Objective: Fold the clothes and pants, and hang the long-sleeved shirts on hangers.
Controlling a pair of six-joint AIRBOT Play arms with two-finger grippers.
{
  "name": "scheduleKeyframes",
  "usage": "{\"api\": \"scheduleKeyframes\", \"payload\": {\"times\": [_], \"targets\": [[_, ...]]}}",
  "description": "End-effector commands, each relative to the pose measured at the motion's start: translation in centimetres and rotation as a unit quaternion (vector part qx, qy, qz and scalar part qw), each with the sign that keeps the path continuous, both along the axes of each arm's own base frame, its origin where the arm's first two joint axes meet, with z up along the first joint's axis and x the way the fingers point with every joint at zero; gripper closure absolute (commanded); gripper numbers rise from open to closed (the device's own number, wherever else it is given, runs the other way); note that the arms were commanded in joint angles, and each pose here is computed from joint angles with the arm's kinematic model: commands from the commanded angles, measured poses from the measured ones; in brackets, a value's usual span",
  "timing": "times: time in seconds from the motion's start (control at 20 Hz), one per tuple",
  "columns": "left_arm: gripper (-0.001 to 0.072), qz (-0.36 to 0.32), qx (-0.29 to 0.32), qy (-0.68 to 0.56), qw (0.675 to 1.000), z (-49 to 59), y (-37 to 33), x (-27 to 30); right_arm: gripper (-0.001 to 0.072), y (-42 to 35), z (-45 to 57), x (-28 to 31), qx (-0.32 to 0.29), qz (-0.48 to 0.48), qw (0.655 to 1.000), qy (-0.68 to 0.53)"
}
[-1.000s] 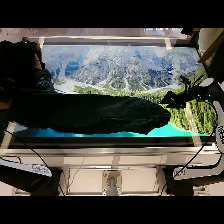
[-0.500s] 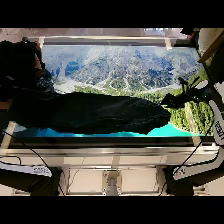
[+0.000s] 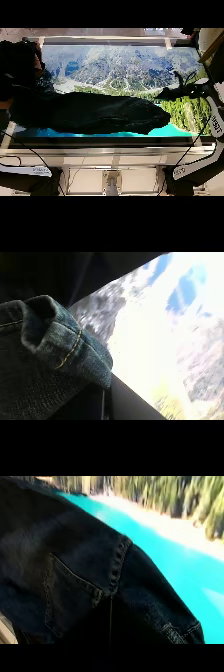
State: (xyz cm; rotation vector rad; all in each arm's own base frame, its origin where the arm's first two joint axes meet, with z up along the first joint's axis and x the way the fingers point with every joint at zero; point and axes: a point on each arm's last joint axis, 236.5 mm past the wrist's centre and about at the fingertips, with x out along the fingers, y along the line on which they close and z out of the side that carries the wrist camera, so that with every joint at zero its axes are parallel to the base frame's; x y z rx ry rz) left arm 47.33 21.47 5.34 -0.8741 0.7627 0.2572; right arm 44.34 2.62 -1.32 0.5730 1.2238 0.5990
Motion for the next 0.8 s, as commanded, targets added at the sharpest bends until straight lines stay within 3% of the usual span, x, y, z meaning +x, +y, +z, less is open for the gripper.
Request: {"api": "scheduleKeyframes", "payload": {"times": [0.0, 0.1, 0.2, 0.3, 0.45, 0.6, 0.75], "targets": [[0.0694, 0.026, 0.06, -0.067, 0.996, 6.6, 1.6, -0.5, 0.065, -4.0, 9.7, 4.0, -0.032, -0.031, 0.993, -0.111], [0.0694, 0.036, 0.086, -0.1, 0.991, 10.6, 1.6, -1.4, 0.065, -7.4, 14.8, 4.9, -0.084, -0.069, 0.984, -0.138], [0.0694, 0.023, 0.103, -0.086, 0.991, 11.0, 1.2, -2.4, 0.0632, -10.3, 14.0, 0.9, -0.17, -0.038, 0.983, -0.064], [0.0694, -0.011, 0.09, -0.036, 0.995, 8.5, -0.2, -3.4, 0.0312, -11.9, 11.2, -2.6, -0.195, -0.032, 0.98, 0.028], [0.0693, -0.045, 0.07, 0.011, 0.996, 6.0, -1.8, -4.3, 0.0301, -12.0, 6.0, -5.4, -0.14, -0.047, 0.983, 0.114], [0.0693, -0.042, 0.076, 0.011, 0.996, 5.9, -1.5, -4.2, 0.0238, -8.7, -1.0, -8.5, -0.066, -0.026, 0.982, 0.174], [0.0693, -0.042, 0.076, 0.011, 0.996, 5.9, -1.5, -4.2, 0.0018, -5.1, -6.2, -9.2, 0.0, -0.051, 0.979, 0.197]]}}
